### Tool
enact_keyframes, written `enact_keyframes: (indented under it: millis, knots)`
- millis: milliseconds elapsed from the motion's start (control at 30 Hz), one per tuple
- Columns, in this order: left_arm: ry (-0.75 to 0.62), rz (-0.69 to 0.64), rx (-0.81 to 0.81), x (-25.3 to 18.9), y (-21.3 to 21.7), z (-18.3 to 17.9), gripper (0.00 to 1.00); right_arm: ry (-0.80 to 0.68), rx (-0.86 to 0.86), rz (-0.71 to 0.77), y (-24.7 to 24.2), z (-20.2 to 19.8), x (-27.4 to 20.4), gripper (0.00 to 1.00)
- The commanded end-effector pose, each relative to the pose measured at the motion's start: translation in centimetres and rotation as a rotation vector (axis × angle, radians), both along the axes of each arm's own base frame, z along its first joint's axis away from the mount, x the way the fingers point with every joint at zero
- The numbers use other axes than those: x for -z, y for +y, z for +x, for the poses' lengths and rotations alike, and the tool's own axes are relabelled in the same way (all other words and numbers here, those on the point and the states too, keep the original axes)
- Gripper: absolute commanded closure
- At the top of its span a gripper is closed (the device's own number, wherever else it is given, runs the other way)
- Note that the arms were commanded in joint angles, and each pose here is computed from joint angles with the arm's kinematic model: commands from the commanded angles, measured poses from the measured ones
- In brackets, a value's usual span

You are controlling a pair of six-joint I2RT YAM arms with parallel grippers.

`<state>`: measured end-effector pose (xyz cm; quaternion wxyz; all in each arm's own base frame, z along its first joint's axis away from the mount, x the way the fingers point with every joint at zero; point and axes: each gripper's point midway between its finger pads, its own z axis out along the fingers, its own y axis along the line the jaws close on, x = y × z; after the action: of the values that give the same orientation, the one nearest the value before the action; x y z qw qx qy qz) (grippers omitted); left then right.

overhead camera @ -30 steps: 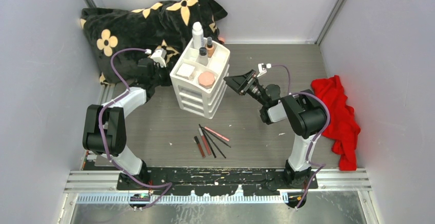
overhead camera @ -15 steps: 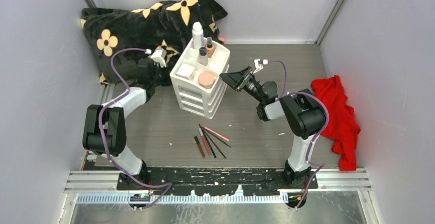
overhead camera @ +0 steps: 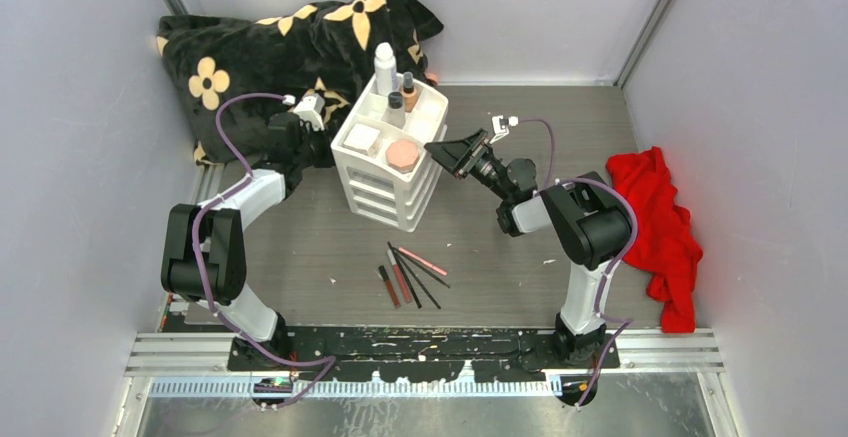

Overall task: Organize the makeup
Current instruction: Open the drawer in the storage box.

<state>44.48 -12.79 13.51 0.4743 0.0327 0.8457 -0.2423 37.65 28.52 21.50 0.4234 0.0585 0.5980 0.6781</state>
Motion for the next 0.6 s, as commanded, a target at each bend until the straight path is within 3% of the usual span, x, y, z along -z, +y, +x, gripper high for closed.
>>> enact_keyframes:
  millis: [0, 567]
  knots:
    - [-0.067, -0.018, 0.034, -2.6, -0.9, 0.7, 0.39, -0.198, -0.026, 0.102, 0.4, -1.6, -5.0, 0.0]
    - [-0.06, -0.018, 0.034, -2.3, -0.9, 0.6, 0.39, -0.236, 0.056, 0.116, -3.0, -3.0, -7.4, 0.0]
